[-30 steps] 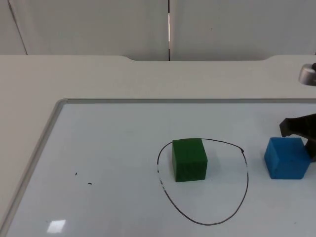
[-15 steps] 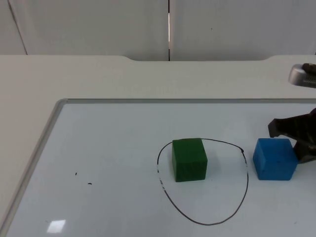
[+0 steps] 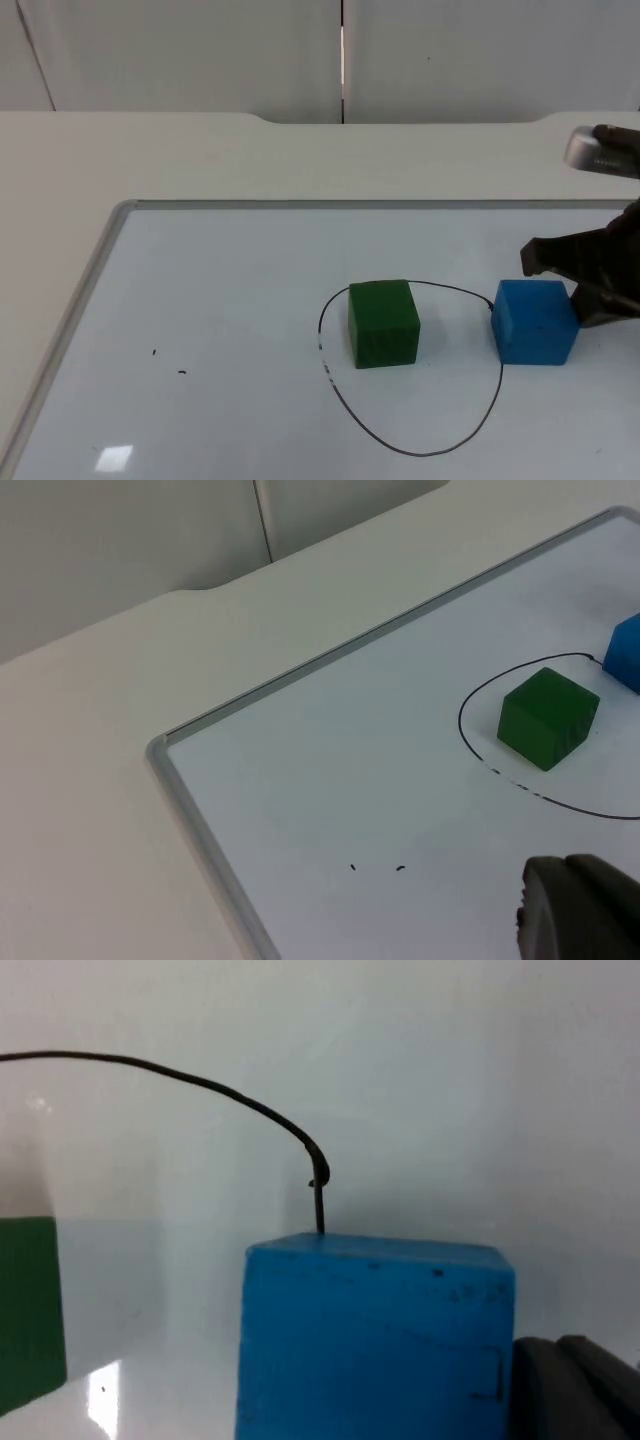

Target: Push the two cubes into the marked area.

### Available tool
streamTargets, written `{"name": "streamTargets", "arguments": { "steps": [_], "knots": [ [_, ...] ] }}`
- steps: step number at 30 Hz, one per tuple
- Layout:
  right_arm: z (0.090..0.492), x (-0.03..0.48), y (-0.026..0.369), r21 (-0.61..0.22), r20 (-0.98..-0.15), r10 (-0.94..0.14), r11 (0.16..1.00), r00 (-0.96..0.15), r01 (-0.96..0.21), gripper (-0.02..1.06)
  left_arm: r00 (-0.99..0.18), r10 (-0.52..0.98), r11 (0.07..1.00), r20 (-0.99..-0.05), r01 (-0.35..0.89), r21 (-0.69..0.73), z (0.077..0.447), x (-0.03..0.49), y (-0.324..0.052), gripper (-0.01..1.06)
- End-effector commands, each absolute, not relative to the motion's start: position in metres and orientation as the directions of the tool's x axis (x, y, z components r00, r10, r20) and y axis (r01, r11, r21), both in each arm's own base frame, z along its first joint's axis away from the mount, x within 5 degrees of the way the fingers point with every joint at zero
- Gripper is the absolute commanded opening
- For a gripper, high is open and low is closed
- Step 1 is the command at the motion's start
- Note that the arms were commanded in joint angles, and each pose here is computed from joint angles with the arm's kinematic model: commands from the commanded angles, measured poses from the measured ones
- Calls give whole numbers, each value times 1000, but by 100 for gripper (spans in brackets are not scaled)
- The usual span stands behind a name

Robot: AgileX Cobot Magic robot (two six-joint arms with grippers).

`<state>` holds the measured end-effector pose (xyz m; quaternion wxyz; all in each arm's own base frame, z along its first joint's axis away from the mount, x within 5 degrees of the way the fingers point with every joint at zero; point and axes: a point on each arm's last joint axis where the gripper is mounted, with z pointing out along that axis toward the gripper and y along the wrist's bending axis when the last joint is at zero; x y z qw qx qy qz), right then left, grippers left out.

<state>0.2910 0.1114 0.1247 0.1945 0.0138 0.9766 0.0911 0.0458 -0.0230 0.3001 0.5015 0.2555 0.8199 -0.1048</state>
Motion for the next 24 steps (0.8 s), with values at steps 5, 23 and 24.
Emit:
{"name": "streamTargets", "arguments": {
  "steps": [5, 23, 24],
  "knots": [
    [125, 290, 113, 194, -377, 82, 981, -923, 8, 0, -373, 303, 851, -877, 520, 74, 299, 45, -23, 0],
    [111, 290, 124, 203, -370, 81, 979, -925, 4, 0, -377, 301, 850, -876, 522, 68, 299, 45, -23, 0],
    [108, 291, 124, 203, -373, 82, 979, -924, 5, 0, -377, 301, 850, -876, 522, 68, 299, 45, -23, 0]
  ]
}}
